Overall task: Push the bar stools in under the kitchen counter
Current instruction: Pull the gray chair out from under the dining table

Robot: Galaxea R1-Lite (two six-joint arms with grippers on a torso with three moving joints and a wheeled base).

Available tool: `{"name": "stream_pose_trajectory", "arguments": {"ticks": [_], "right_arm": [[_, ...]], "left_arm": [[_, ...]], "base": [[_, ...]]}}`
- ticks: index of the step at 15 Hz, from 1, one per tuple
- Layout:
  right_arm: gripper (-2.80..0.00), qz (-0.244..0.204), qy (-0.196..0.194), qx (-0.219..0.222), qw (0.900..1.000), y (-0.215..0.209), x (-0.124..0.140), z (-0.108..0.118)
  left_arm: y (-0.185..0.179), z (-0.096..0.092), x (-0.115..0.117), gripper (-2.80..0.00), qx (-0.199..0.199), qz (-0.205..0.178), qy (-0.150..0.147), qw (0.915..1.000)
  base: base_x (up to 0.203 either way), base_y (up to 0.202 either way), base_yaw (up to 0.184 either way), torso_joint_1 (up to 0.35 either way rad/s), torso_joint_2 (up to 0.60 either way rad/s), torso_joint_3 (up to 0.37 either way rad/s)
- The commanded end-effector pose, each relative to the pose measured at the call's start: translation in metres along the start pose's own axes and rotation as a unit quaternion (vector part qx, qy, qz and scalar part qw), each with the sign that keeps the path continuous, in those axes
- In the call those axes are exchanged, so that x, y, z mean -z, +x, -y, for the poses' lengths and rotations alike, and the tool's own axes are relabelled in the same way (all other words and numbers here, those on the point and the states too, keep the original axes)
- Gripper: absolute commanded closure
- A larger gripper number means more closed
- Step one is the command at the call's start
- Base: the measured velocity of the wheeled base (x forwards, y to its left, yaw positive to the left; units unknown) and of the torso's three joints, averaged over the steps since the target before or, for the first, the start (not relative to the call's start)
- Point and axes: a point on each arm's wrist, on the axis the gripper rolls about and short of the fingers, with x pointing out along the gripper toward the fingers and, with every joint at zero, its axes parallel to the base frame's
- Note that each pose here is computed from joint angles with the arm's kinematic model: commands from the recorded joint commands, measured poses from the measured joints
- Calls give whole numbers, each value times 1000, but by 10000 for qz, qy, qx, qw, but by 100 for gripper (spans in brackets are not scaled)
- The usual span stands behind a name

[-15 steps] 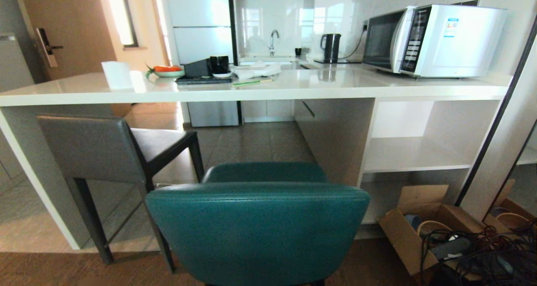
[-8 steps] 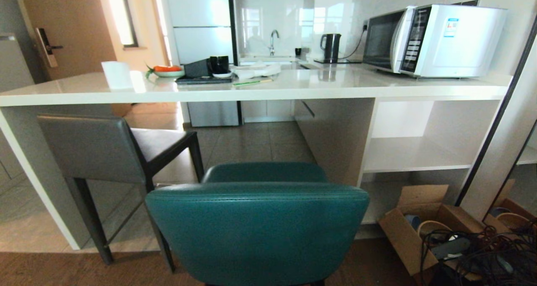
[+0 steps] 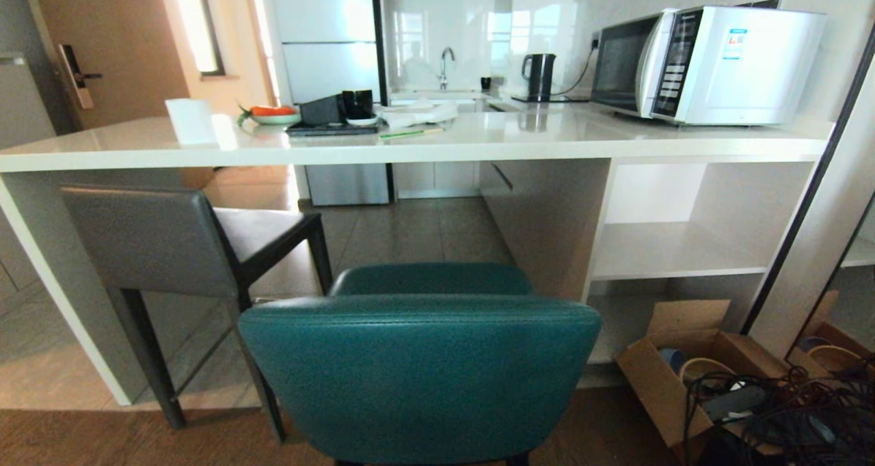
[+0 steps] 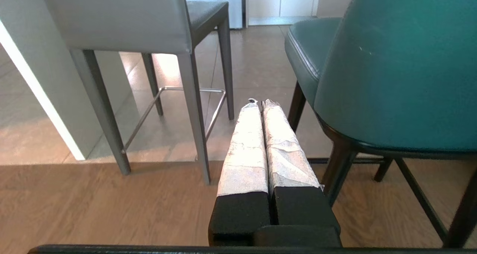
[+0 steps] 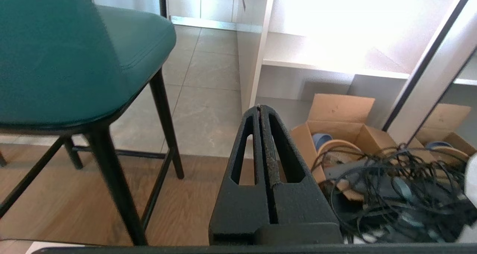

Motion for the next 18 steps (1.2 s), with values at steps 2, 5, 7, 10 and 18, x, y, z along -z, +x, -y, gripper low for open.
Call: {"name": "stream_pose_trajectory", "arguments": {"ticks": [2, 5, 7, 10, 18], "right_arm": [[0, -39, 11, -10, 10000, 1, 2, 0], [0, -34, 15, -9, 10000, 0, 2, 0], [0, -39, 19, -10, 10000, 1, 2, 0], [0, -38, 18, -9, 10000, 1, 2, 0], [0, -32, 18, -9, 10000, 0, 2, 0]], "left_arm": [[0, 0, 0, 0, 0, 10, 2, 10000], [0, 0, 0, 0, 2, 3, 2, 10000], [0, 0, 0, 0, 8, 5, 10, 10000], [0, 0, -1, 0, 8, 18, 17, 10000], [0, 0, -1, 0, 15, 18, 17, 10000]], "base": [[-151, 0, 0, 3, 3, 2], [-73, 0, -1, -1, 4, 1], [0, 0, 0, 0, 0, 0], [0, 0, 0, 0, 0, 0], [1, 133, -1, 0, 2, 1]]}}
